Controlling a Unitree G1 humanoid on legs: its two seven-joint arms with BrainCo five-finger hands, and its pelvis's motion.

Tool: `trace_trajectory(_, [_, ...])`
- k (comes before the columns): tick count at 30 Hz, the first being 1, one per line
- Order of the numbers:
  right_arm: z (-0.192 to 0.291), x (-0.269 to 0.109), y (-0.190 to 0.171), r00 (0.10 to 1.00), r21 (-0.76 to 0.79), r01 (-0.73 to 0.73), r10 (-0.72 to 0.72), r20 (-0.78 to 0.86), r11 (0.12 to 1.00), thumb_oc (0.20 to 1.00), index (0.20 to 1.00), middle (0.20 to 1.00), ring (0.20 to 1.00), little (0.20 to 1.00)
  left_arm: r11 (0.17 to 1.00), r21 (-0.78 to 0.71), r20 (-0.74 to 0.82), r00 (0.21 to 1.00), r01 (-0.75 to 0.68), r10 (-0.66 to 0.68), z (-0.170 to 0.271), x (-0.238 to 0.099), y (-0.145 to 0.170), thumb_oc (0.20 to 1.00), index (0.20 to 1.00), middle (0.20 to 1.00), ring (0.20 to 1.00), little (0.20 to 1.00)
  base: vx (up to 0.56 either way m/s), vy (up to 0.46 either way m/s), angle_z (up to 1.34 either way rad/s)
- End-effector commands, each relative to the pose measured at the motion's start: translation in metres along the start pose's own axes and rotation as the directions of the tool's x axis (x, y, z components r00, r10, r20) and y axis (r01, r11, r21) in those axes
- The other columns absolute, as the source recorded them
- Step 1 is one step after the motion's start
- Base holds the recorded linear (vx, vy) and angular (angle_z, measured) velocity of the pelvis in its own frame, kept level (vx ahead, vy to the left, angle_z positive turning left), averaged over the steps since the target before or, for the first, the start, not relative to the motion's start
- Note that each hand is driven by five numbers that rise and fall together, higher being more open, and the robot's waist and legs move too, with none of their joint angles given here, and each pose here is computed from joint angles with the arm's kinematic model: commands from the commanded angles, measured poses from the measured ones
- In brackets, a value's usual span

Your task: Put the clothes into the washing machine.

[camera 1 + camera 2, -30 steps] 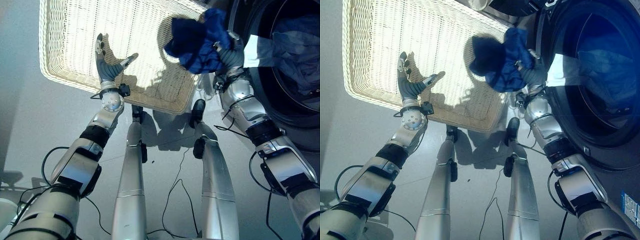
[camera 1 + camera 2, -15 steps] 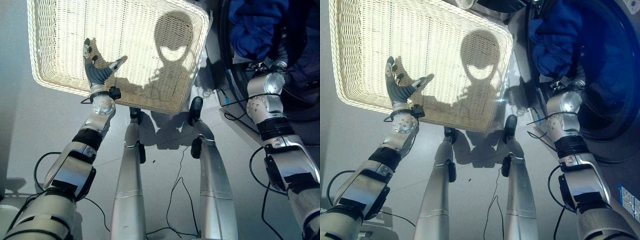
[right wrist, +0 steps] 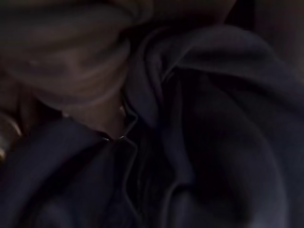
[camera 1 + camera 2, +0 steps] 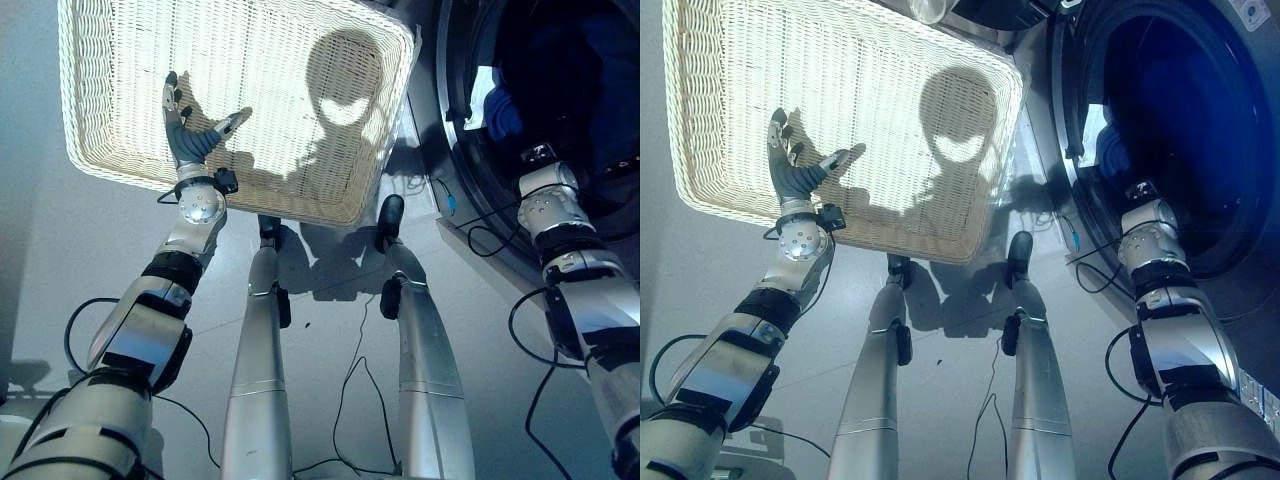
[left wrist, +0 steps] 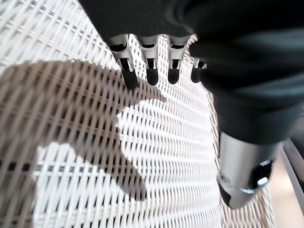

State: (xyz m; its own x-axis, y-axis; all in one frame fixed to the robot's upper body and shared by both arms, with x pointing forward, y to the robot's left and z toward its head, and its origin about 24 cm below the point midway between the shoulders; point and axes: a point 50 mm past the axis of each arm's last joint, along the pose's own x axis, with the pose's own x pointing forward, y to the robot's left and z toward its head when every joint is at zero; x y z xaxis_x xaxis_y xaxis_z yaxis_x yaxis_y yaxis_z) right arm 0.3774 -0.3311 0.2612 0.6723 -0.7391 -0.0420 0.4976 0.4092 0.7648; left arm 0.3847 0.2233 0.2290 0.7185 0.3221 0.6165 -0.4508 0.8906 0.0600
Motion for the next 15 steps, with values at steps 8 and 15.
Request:
trace_trajectory(8, [0.172, -0.035, 0.004, 0.642, 0.335, 0.218, -0.393, 0.658, 0.917, 1.0, 1.0, 1.0, 1.0, 1.0, 0.995, -0.035, 0.016, 0.996, -0.09, 0.091, -0.01, -0.013, 0.04, 1.0, 1.0, 1.0, 1.0, 1.0, -0.02, 0.041, -0.05])
trace_trajectory(15, [0.155, -0.007, -0.007, 0.791, 0.043, 0.255, -0.234, 0.565, 0.966, 1.0, 1.0, 1.0, 1.0, 1.0, 0.998, -0.047, 0.02, 0.999, -0.047, 0.048, 0.0, 0.004, 0.038, 1.0, 1.0, 1.0, 1.0, 1.0, 0.0, -0.006, 0.0])
